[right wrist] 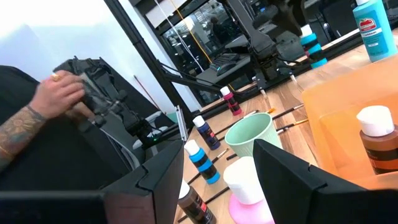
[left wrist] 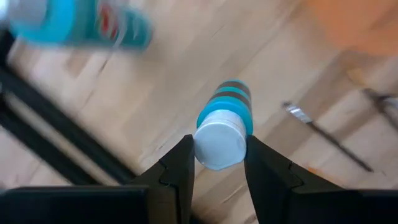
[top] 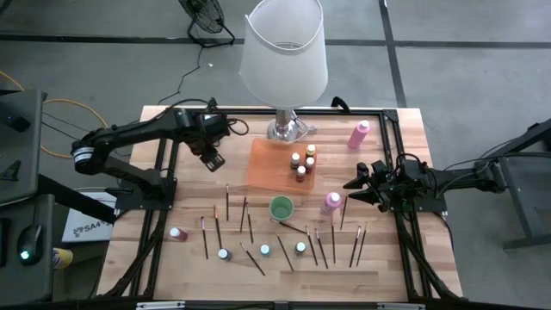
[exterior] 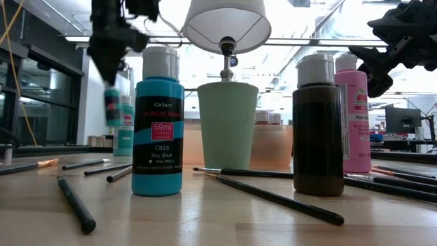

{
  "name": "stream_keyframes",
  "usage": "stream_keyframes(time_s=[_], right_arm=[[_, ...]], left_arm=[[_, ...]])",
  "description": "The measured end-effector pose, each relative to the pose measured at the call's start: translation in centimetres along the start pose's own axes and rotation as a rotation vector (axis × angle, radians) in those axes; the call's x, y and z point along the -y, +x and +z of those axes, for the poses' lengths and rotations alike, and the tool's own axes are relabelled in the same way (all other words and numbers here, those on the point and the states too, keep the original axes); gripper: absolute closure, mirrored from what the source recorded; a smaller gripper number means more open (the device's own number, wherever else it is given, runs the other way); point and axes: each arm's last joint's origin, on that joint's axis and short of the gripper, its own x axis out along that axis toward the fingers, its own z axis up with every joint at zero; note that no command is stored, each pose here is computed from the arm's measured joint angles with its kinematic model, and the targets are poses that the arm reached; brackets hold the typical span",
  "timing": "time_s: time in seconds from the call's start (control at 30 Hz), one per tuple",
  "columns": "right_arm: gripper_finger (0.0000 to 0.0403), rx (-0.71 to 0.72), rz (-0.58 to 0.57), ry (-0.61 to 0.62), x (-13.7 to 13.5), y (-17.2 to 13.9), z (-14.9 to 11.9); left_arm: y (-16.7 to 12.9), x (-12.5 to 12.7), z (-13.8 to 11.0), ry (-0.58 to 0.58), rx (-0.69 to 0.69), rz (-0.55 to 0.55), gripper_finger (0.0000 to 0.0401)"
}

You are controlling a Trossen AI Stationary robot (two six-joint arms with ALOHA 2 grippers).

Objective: Pick & Place Paint Supplies
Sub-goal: Put the top small light blue paint bottle into the orange bin

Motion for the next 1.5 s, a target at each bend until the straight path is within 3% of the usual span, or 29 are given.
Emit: stream_keyframes(time_s=[0.27, 0.4, 0.8, 1.13, 1.5], right_arm=[[0.0215, 0.0, 0.0, 0.0, 0.0, 0.0, 0.0], [0.0215, 0.0, 0.0, 0.0, 0.0, 0.0, 0.0], [0.0215, 0.001, -0.001, 0.0, 0.0, 0.0, 0.0], [0.0215, -0.004, -0.004, 0.001, 0.0, 0.0, 0.0], [0.0215, -0.004, -0.004, 0.001, 0.0, 0.0, 0.0]], left_arm=[[-1.4, 3.2, 3.2, 0.209, 0.087, -0.041, 0.0289], [-1.0, 5.3, 5.2, 0.342, 0.097, -0.047, 0.0289], [0.3, 11.3, 10.8, 0.587, 0.158, -0.022, 0.0289], [2.7, 15.9, 12.6, 0.785, 0.241, -0.05, 0.0289], [5.8, 19.0, 13.0, 0.881, 0.267, -0.044, 0.0289]])
